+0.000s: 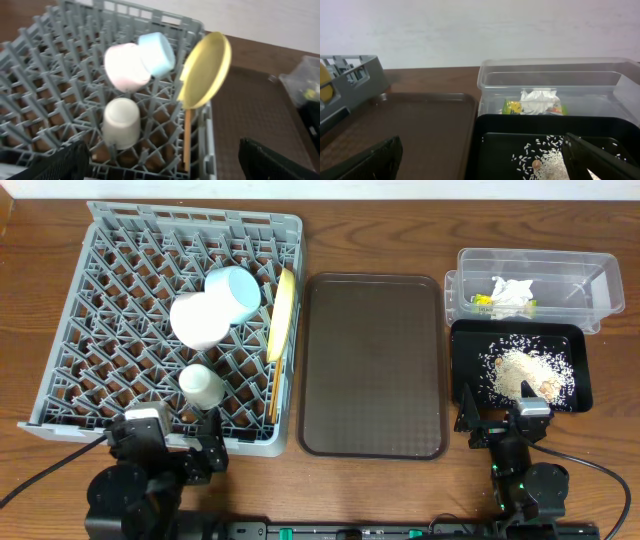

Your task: Sort waste into correct bins and load items into the dishwasher

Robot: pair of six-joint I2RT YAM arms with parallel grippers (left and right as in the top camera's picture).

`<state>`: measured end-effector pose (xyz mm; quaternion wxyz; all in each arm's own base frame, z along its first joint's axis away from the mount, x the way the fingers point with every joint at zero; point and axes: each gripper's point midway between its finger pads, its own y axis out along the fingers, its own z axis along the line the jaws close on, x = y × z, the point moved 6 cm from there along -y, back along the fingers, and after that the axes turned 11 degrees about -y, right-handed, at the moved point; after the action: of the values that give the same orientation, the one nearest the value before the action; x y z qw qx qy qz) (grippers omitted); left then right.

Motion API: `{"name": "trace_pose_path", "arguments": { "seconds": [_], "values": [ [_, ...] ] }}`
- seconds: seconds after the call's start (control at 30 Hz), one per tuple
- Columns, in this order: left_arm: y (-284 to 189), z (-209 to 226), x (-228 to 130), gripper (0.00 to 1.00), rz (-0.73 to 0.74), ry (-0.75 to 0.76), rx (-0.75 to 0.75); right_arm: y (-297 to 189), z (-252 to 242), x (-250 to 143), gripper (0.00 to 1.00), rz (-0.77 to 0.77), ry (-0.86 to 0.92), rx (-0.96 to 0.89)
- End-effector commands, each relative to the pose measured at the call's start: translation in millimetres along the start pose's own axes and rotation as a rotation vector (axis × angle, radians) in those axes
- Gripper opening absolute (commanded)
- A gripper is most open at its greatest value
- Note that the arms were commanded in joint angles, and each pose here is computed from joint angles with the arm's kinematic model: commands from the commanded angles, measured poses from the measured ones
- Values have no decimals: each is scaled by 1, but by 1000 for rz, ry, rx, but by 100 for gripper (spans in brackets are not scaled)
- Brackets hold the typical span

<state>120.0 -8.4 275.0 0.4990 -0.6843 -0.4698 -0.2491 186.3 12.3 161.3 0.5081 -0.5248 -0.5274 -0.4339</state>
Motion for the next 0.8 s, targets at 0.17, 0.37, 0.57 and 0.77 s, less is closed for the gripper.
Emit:
{"name": "trace_pose_path", "arguments": {
  "seconds": [0.17, 0.37, 0.57, 0.77],
  "values": [
    [26, 27, -37, 96, -45, -22, 52, 0, 0, -1, 99, 1, -10, -7],
    [58, 39, -54, 95, -153, -27, 20, 0, 0, -1, 99, 1, -10, -7],
    [85, 40, -52, 95, -275, -15, -32, 0, 0, -1, 99, 1, -10, -7],
    [104, 42, -52, 95, -410, 45, -81, 0, 0, 0, 99, 1, -10, -7]
  ]
}}
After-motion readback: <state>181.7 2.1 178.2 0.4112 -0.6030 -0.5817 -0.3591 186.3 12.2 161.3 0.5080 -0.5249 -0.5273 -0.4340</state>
